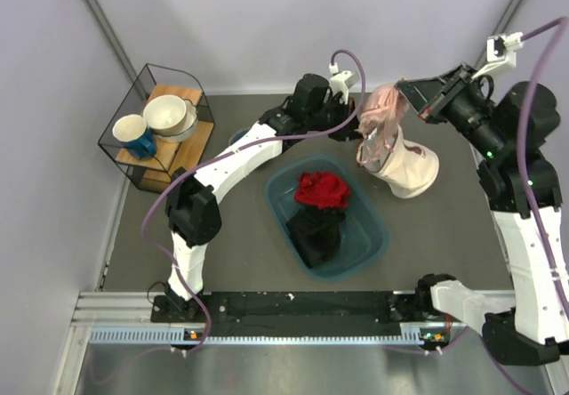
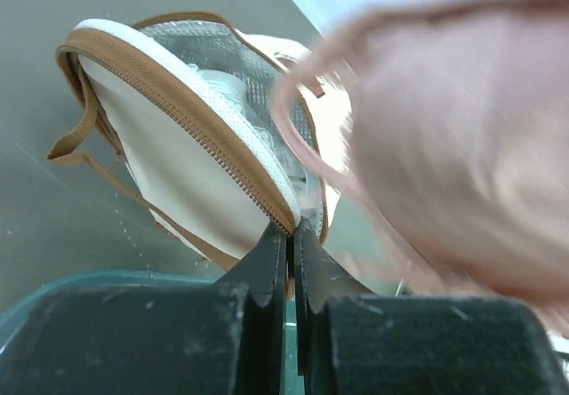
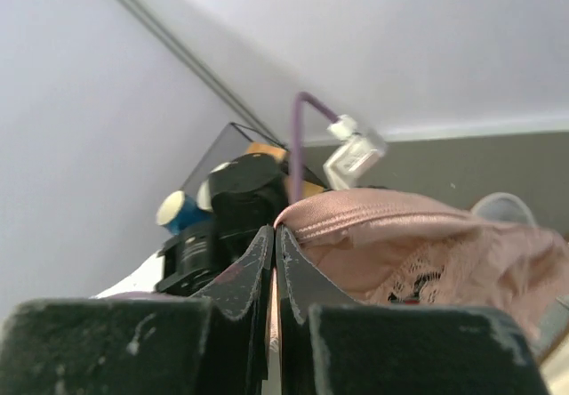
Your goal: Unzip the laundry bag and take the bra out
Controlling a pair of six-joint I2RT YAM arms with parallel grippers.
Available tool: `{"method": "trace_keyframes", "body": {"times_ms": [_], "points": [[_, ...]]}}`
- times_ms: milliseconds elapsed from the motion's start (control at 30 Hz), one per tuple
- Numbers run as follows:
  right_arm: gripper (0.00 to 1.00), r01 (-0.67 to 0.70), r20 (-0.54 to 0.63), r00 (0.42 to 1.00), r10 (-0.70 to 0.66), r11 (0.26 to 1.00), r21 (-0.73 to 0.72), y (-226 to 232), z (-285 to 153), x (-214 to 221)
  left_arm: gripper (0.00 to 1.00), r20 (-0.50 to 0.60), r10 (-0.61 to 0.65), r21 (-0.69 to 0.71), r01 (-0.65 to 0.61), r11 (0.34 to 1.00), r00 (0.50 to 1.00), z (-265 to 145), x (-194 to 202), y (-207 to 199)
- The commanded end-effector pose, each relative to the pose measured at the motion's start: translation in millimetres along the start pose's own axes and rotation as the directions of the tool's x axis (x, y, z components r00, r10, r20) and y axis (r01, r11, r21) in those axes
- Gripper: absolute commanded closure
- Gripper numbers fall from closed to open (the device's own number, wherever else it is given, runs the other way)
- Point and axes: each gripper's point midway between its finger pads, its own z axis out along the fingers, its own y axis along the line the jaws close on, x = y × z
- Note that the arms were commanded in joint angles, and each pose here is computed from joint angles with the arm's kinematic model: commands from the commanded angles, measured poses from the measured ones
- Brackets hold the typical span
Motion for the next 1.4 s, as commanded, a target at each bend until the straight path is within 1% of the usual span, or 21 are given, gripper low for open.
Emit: {"method": "trace_keyframes", "body": {"times_ms": [0, 67, 233, 267, 400, 433, 500, 533, 600, 667, 700, 800, 867, 933, 1000, 1067, 1100, 1133, 1200, 1233, 1367], "points": [[1.00, 0.041, 0.014, 0.999, -0.039, 0.983, -0.177, 50.4, -27.0, -14.6, 1.00, 0.096, 0.057, -0.015, -0.056, 0.998, 0.994, -3.9, -41.2, -6.2], [1.00, 0.033, -0.014, 0.999, -0.037, 0.976, -0.217, 58.5, -32.3, -9.3, 1.00, 0.107, 0.059, -0.023, -0.057, 0.998, 0.993, -0.1, -47.9, -5.2], [1.00, 0.025, -0.046, 0.998, -0.038, 0.967, -0.254, 63.6, -41.5, 0.4, 1.00, 0.136, 0.076, -0.058, -0.069, 0.996, 0.988, 8.8, -62.7, 4.6], [1.00, 0.022, -0.060, 0.997, -0.039, 0.963, -0.268, 65.2, -44.2, 4.0, 1.00, 0.154, 0.078, -0.057, -0.070, 0.996, 0.985, 5.9, -71.1, 3.5], [1.00, -0.038, -0.168, 0.986, -0.007, 0.963, -0.265, 49.9, -39.5, 37.8, 1.00, 0.178, 0.069, -0.057, -0.059, 0.997, 0.982, 2.3, -82.9, 6.4], [1.00, -0.080, -0.224, 0.974, 0.026, 0.968, -0.237, 36.3, -33.7, 56.6, 1.00, 0.186, 0.072, -0.055, -0.063, 0.996, 0.980, -0.2, -86.2, 4.5], [1.00, -0.116, -0.291, 0.956, 0.045, 0.966, -0.232, 31.1, -32.6, 81.2, 1.00, 0.190, 0.075, -0.049, -0.066, 0.997, 0.979, -2.5, -87.9, 1.4], [1.00, -0.142, -0.341, 0.938, 0.066, 0.969, -0.202, 19.5, -28.0, 102.0, 1.00, 0.191, 0.076, -0.047, -0.068, 0.997, 0.979, -4.6, -88.9, -0.6], [1.00, -0.159, -0.403, 0.913, 0.067, 0.967, -0.200, 20.8, -27.9, 128.1, 1.00, 0.186, 0.075, -0.041, -0.068, 0.997, 0.980, -5.3, -86.9, -1.6], [1.00, -0.175, -0.481, 0.874, 0.067, 0.967, -0.184, 17.1, -25.3, 156.2, 1.00, 0.180, 0.074, -0.048, -0.066, 0.997, 0.981, -5.3, -84.1, 0.7], [1.00, -0.178, -0.523, 0.851, 0.048, 0.963, -0.202, 25.1, -27.8, 170.6, 1.00, 0.178, 0.075, -0.053, -0.067, 0.996, 0.981, -5.2, -82.9, 2.0], [1.00, -0.163, -0.599, 0.801, 0.023, 0.970, -0.180, 21.9, -22.8, 206.8, 1.00, 0.174, 0.076, -0.058, -0.066, 0.996, 0.982, -6.6, -80.6, 2.9], [1.00, -0.141, -0.640, 0.768, 0.025, 0.981, -0.131, 6.3, -15.2, 232.5, 1.00, 0.171, 0.071, -0.059, -0.062, 0.996, 0.983, -7.5, -78.3, 3.3], [1.00, -0.125, -0.661, 0.750, 0.025, 0.986, -0.106, -0.6, -11.8, 246.7, 1.00, 0.174, 0.075, -0.063, -0.065, 0.996, 0.982, -10.9, -78.1, 2.3], [1.00, -0.124, -0.662, 0.749, 0.010, 0.984, -0.125, 6.5, -11.4, 246.5, 1.00, 0.164, 0.076, -0.074, -0.064, 0.995, 0.984, -11.1, -72.9, 6.9], [1.00, -0.086, -0.610, 0.791, -0.050, 0.978, -0.191, 27.4, -13.0, 228.1, 1.00, 0.162, 0.078, -0.087, -0.065, 0.994, 0.984, -13.8, -71.3, 10.9], [1.00, -0.076, -0.594, 0.802, -0.065, 0.975, -0.208, 33.8, -14.1, 221.1, 1.00, 0.161, 0.078, -0.091, -0.064, 0.994, 0.984, -14.1, -70.7, 12.6], [1.00, -0.062, -0.558, 0.825, -0.084, 0.969, -0.238, 44.8, -14.2, 205.0, 1.00, 0.161, 0.076, -0.090, -0.062, 0.994, 0.984, -14.6, -70.6, 13.1], [1.00, -0.049, -0.516, 0.851, -0.097, 0.964, -0.261, 55.6, -18.7, 185.1, 1.00, 0.157, 0.067, -0.091, -0.054, 0.994, 0.985, -14.6, -69.3, 16.9], [1.00, -0.022, -0.474, 0.873, -0.117, 0.960, -0.279, 64.7, -21.7, 165.6, 1.00, 0.161, 0.060, -0.085, -0.046, 0.995, 0.985, -16.3, -70.9, 15.8], [1.00, 0.026, -0.362, 0.920, -0.152, 0.944, -0.330, 87.1, -34.8, 121.0, 1.00, 0.162, 0.052, -0.079, -0.039, 0.996, 0.985, -17.4, -70.6, 19.4]]}}
